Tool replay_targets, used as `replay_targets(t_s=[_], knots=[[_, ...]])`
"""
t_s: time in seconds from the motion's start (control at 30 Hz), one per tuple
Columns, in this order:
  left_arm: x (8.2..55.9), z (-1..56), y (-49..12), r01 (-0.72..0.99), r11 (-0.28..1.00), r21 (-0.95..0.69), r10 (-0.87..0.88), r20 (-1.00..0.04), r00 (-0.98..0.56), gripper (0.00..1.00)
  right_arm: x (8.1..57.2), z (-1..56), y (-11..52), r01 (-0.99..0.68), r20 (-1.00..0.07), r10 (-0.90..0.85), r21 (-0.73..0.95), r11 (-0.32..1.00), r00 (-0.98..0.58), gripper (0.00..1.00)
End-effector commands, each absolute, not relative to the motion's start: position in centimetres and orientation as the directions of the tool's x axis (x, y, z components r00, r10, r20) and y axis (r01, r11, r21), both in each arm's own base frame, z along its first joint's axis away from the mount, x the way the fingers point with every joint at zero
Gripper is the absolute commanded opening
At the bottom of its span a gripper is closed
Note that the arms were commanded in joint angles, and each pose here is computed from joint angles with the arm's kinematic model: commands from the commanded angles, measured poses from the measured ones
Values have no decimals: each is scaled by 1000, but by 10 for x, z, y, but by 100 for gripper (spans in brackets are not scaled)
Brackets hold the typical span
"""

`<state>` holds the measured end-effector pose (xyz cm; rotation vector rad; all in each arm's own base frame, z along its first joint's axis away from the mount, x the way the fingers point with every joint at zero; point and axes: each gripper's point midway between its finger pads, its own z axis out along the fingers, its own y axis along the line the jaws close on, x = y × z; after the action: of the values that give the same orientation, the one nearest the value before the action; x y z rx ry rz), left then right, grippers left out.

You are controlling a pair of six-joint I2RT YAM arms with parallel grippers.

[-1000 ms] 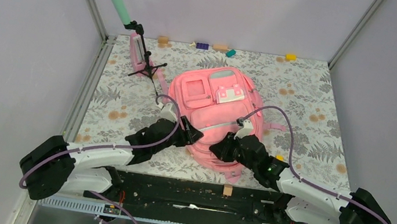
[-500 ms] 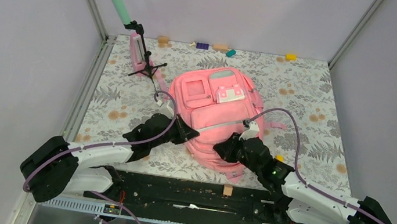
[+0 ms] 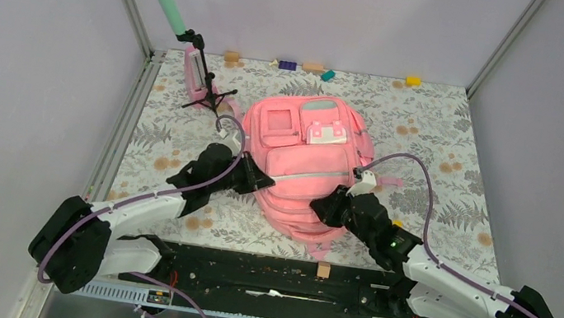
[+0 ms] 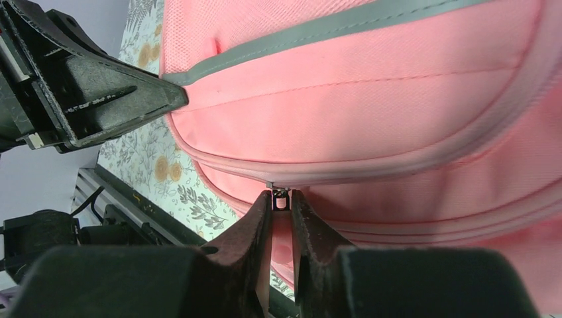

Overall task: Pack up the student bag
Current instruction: Zip the student bag at the center of the board.

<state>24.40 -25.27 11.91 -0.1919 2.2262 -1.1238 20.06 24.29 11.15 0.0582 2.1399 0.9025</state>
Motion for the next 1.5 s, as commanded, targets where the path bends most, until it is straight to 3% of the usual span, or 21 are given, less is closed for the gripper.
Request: replay_targets(t_s=[0.0, 0.17, 0.53, 0.83, 0.87, 0.97, 1.1, 1.23, 1.47], knots=[[282, 155, -237, 209, 648, -732, -436, -582, -686, 0, 203, 89, 213, -192, -689, 279, 523, 831, -669, 0], [289, 157, -229, 205, 618, -759, -451, -556, -699, 0, 210, 89, 202, -174, -682, 298, 533, 828, -668, 0], [317, 157, -195, 157, 705, -691, -409, -578, -706, 0, 234, 101, 175, -197, -715, 261, 489, 849, -649, 0], [337, 158, -173, 174, 817, -549, -290, -654, -699, 0, 238, 113, 170, -240, -715, 251, 510, 826, -653, 0], [337, 161, -173, 187, 824, -534, -270, -661, -700, 13, 236, 114, 174, -262, -710, 237, 517, 815, -663, 0], [335, 176, -171, 255, 850, -462, -195, -724, -661, 67, 230, 115, 185, -318, -697, 190, 530, 786, -692, 0], [317, 210, -196, 468, 843, -266, 6, -864, -503, 97, 225, 114, 193, -355, -681, 153, 544, 761, -716, 0], [287, 226, -238, 678, 734, -47, 232, -921, -314, 99, 224, 115, 195, -365, -681, 147, 547, 753, -718, 0], [250, 203, -309, 860, 464, 212, 478, -878, -42, 99, 221, 116, 197, -365, -671, 153, 563, 741, -726, 0]])
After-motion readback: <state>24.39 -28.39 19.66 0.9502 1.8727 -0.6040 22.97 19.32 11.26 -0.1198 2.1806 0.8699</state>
